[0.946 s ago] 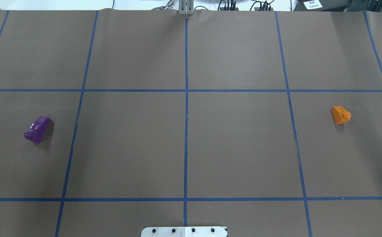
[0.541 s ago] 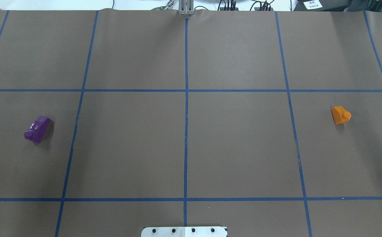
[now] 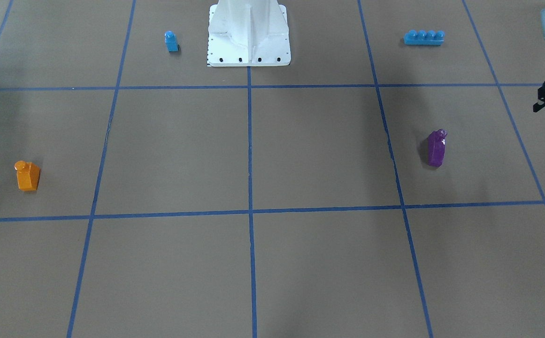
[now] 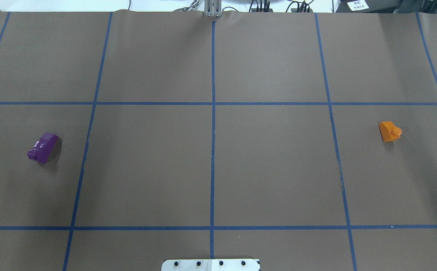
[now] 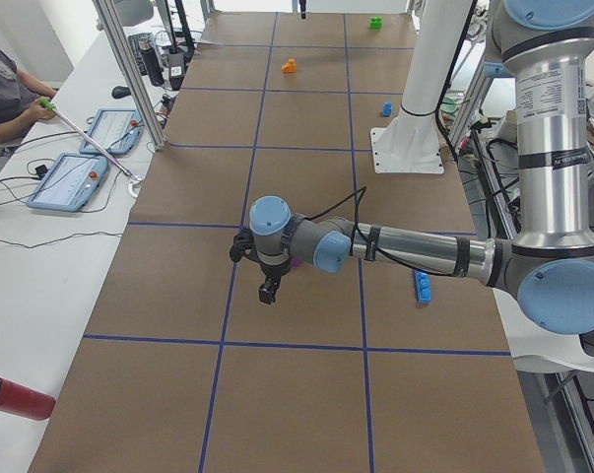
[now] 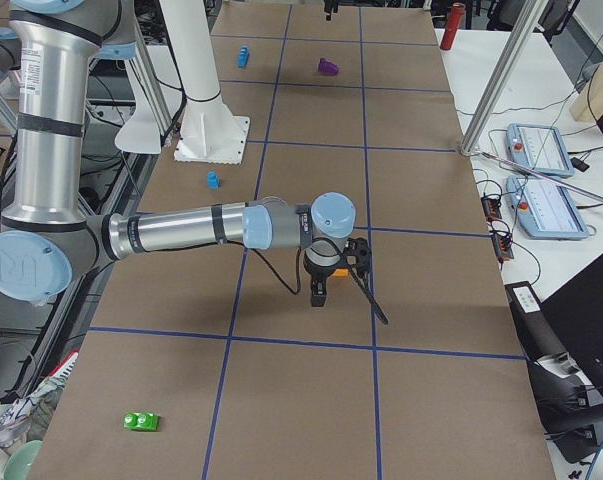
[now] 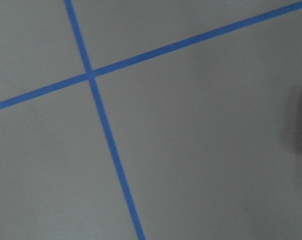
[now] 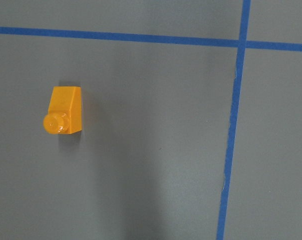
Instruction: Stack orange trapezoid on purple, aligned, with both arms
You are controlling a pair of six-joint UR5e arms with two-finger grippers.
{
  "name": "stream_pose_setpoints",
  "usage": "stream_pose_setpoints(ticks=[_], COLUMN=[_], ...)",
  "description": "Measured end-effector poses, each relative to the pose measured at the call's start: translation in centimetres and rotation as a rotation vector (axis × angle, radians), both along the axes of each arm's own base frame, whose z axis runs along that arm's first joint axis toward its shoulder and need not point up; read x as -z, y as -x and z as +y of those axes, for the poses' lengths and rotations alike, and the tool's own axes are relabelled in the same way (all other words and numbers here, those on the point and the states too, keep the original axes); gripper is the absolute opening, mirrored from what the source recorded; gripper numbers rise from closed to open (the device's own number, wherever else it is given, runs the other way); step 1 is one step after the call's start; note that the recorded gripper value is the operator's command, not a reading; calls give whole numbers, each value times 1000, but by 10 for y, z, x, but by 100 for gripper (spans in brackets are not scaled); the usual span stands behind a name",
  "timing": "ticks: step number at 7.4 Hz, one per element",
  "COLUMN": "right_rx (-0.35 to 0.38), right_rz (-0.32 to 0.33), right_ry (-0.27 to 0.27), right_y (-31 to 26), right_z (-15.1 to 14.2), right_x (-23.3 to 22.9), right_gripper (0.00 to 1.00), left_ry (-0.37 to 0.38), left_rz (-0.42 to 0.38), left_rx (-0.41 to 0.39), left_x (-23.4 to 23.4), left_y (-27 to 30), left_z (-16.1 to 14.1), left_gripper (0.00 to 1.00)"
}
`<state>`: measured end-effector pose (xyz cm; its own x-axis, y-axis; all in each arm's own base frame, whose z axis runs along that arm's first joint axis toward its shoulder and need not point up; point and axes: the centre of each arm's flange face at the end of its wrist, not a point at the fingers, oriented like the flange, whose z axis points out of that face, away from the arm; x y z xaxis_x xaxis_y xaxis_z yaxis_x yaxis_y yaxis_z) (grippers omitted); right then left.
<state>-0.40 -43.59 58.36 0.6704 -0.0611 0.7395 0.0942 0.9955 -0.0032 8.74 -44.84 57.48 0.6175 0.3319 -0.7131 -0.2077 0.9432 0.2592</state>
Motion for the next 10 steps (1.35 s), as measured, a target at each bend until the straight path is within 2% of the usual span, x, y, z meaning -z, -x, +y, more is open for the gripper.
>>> stream_pose_setpoints(ticks=[2, 4, 8, 9, 10], right_rx=[3, 4, 7, 8, 9], right_rz=[0, 0, 0, 0, 0], right_ry=[-1, -1, 2, 2, 2], right_y=[1, 1, 3, 3, 4], right_z=[0, 0, 0, 0, 0], right_x=[0, 0, -1, -1, -1], right_gripper=[100, 100, 100, 100, 100], left_ry=[66, 62, 51, 47, 45], left_rz=[38, 18, -35, -48, -55], left_rx=[13, -6, -66, -64, -62], left_x=[27, 46, 36, 33, 31], left_y=[-75, -134, -185, -192, -198], left_z=[4, 7, 20, 16, 11], left_gripper=[100, 100, 98, 86, 69])
